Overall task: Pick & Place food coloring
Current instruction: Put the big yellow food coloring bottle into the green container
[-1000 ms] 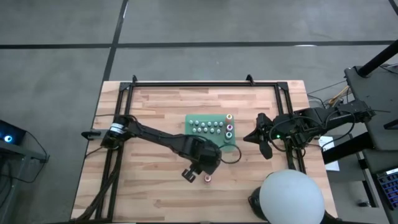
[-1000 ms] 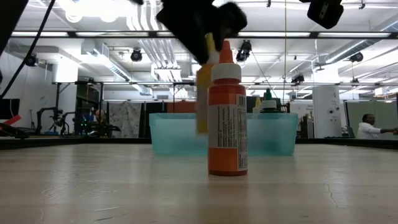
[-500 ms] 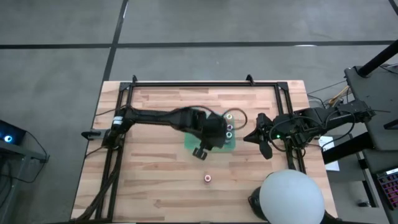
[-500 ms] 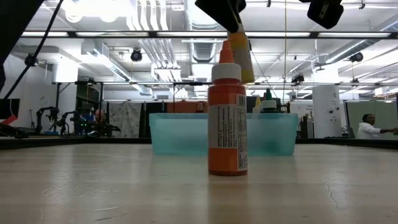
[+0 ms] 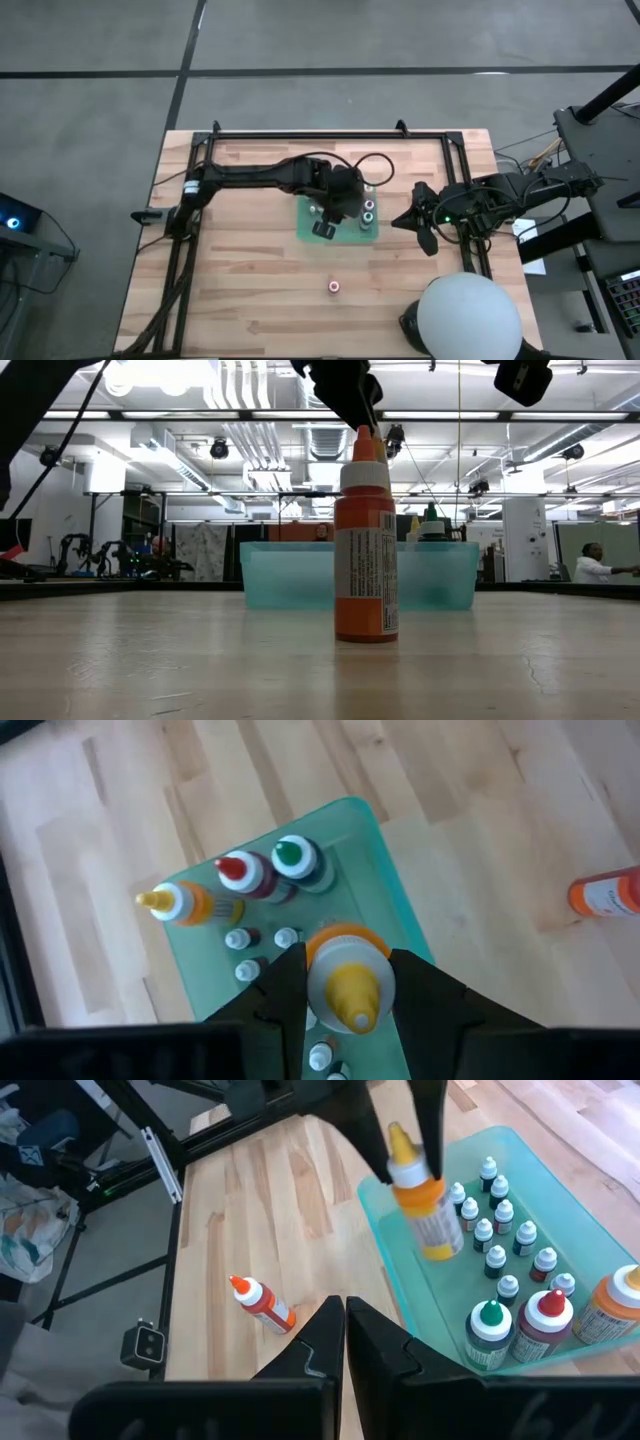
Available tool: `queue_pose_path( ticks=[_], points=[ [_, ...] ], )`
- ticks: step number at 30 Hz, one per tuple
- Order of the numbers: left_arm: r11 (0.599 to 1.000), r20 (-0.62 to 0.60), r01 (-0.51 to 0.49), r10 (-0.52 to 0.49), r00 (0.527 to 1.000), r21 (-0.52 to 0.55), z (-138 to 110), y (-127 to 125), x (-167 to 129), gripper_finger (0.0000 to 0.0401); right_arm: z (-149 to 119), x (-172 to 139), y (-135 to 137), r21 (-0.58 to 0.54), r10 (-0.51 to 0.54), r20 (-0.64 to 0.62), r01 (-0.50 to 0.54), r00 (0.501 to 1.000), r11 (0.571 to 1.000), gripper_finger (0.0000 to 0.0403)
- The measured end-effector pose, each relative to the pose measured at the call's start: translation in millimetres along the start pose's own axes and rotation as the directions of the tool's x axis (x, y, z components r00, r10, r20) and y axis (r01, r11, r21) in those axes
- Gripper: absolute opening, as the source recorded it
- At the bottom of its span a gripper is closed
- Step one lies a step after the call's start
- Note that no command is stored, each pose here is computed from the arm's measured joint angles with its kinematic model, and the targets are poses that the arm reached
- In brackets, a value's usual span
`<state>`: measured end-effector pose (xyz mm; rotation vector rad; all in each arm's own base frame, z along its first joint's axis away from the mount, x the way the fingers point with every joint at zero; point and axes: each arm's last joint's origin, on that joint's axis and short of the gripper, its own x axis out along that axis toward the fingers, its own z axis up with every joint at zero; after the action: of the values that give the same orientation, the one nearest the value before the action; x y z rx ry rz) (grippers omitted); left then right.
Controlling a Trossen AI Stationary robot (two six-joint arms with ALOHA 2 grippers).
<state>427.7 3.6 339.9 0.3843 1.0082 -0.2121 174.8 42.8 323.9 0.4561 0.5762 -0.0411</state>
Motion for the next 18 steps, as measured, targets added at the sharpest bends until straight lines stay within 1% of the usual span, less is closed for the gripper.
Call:
queue_pose_path(
  ticks=[6, 12, 18],
  points=[
    [1.0, -0.003, -0.005, 0.005, 1.0, -0.016, -2.6, 5.9, 0.9, 0.0097, 0.0, 0.0, -0.1, 0.0, 0.0, 0.0, 0.0, 1.0, 1.0, 0.0009],
    [0.998, -0.002, -0.001, 0.001, 1.0, -0.068, -5.6, 11.6, 1.3, 0.0097, 0.0, 0.0, 0.0, 0.0, -0.001, 0.0, 0.001, 1.0, 1.0, 0.0008],
    [0.993, -0.065, 0.011, -0.019, 0.998, -0.118, -18.9, 15.2, 16.6, 0.0097, 0.0, -0.1, 0.0, 0.0, 0.0, 0.0, 0.0, 1.0, 1.0, 0.0008]
  ],
)
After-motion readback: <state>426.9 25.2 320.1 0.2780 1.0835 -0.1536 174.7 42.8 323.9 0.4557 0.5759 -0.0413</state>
